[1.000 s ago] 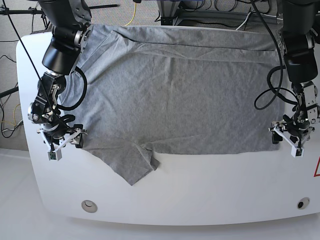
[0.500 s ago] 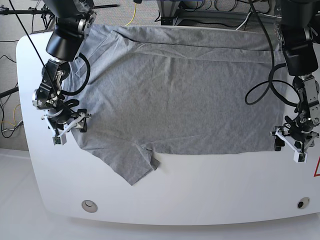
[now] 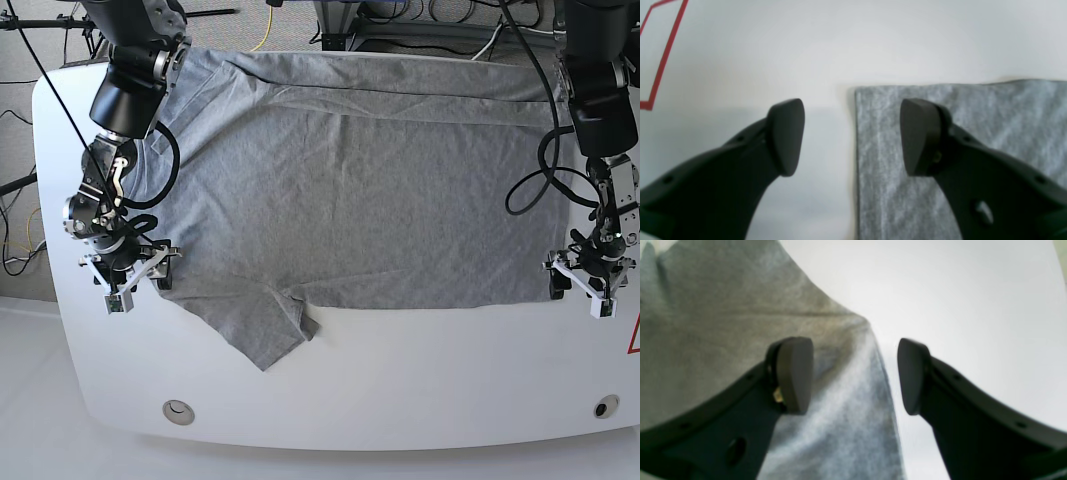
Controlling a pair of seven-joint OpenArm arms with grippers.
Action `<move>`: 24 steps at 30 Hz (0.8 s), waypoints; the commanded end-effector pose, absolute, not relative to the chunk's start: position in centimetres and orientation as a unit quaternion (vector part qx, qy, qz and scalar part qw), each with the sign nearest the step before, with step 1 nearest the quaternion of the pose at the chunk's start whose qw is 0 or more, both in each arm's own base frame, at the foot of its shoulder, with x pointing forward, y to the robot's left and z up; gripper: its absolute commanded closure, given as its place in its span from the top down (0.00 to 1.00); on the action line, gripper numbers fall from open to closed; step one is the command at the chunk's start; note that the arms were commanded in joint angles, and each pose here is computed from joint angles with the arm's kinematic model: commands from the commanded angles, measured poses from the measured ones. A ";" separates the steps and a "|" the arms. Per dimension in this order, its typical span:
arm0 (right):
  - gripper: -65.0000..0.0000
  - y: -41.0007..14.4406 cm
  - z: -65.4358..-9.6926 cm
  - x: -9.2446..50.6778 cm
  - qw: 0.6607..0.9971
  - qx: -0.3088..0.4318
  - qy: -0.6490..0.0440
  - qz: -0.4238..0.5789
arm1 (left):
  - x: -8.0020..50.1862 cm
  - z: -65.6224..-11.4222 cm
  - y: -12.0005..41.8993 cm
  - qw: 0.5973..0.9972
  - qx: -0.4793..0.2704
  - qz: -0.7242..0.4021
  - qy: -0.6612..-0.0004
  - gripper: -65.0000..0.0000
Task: Fold the T-shirt properly
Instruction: 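Lower both grippers and close them on the shirt's hem corners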
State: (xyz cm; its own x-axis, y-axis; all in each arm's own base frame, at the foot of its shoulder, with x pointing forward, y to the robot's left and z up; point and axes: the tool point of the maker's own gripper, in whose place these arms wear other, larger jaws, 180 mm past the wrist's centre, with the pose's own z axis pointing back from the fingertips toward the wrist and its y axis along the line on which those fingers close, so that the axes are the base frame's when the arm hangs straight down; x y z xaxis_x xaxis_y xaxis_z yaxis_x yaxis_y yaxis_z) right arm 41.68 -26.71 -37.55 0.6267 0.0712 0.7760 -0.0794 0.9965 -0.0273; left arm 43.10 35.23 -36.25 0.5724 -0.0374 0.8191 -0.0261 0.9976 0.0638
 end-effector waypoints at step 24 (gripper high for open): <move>0.59 -27.6 -38.7 42.8 0.905 -0.001 -0.424 0.040 | 43.6 -36.4 35.7 0.890 0.037 -0.011 -0.454 0.65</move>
